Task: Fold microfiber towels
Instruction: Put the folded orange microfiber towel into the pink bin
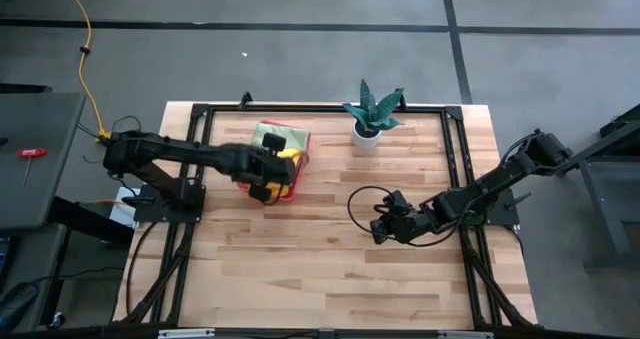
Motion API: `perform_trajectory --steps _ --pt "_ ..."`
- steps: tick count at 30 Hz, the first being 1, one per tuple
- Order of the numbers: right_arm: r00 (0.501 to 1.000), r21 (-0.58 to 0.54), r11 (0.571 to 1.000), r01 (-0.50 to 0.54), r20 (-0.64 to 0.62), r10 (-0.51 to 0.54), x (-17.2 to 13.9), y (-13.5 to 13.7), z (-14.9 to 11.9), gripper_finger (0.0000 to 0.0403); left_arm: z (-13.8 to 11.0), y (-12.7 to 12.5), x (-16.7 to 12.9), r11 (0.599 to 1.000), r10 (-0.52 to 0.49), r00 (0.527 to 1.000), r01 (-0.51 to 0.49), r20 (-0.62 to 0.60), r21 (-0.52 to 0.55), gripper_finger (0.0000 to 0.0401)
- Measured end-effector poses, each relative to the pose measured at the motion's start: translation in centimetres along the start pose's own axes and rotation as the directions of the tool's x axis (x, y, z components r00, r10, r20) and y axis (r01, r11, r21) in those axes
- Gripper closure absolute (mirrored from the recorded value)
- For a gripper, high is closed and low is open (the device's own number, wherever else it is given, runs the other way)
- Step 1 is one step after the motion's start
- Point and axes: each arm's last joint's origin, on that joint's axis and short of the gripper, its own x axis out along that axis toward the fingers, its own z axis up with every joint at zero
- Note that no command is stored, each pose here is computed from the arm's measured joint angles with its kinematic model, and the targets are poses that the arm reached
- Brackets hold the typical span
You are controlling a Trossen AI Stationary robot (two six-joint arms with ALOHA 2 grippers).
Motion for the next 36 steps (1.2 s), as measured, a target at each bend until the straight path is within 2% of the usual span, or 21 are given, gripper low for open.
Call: perform_trajectory --steps 3,6,10,15,17,20,22,25,29,33,36 --pt "1.000 -0.002 1.000 0.000 0.000 0.000 0.0 0.0 0.0 0.0403 0.1 -1.1 0.0 0.995 0.075 0.996 -0.072 -0.044 0.065 0.0401" --pt "1.000 -0.008 1.000 0.000 -0.002 0.000 0.0 0.0 0.0 0.0403 -0.4 -0.3 -1.3 0.992 0.121 0.993 -0.120 -0.019 0.044 0.0401" --pt "1.000 -0.009 1.000 -0.002 -0.007 0.002 0.0 0.0 0.0 0.0403 -2.0 2.9 -3.6 0.966 0.256 0.967 -0.256 -0.012 0.027 0.0401" --pt "1.000 -0.010 1.000 -0.003 -0.007 0.003 0.0 0.0 0.0 0.0403 -3.9 8.2 -5.8 0.871 0.489 0.870 -0.483 -0.063 0.091 0.0401" --pt "1.000 -0.010 1.000 -0.003 -0.008 0.003 0.0 0.0 0.0 0.0403 -3.9 9.4 -6.2 0.851 0.523 0.851 -0.519 -0.040 0.083 0.0401" --pt "1.000 -0.009 1.000 -0.004 -0.013 0.004 0.0 0.0 0.0 0.0403 -3.4 8.7 -4.9 0.879 0.454 0.890 -0.444 -0.025 0.173 0.0401" --pt "1.000 -0.010 1.000 -0.006 -0.021 0.006 0.0 0.0 -0.1 0.0403 -2.8 7.7 -3.2 0.904 0.401 0.914 -0.385 -0.058 0.185 0.0401" --pt "1.000 -0.009 1.000 -0.008 -0.022 0.008 0.0 0.1 -0.1 0.0403 -2.1 5.9 -0.7 0.940 0.333 0.939 -0.323 -0.091 0.107 0.0401" --pt "1.000 -0.005 1.000 -0.018 -0.023 0.018 0.0 0.2 -0.1 0.0403 -1.8 2.5 2.3 0.969 0.241 0.961 -0.230 -0.136 0.092 0.0401" --pt "1.000 -0.004 1.000 -0.020 -0.022 0.020 0.0 0.2 -0.1 0.0403 -1.3 0.2 2.7 0.993 0.118 0.988 -0.119 -0.099 -0.006 0.0401" --pt "1.000 -0.004 1.000 -0.020 -0.022 0.020 0.0 0.2 -0.1 0.0403 -1.1 -1.0 2.6 0.993 0.115 0.989 -0.117 -0.089 -0.012 0.0401"
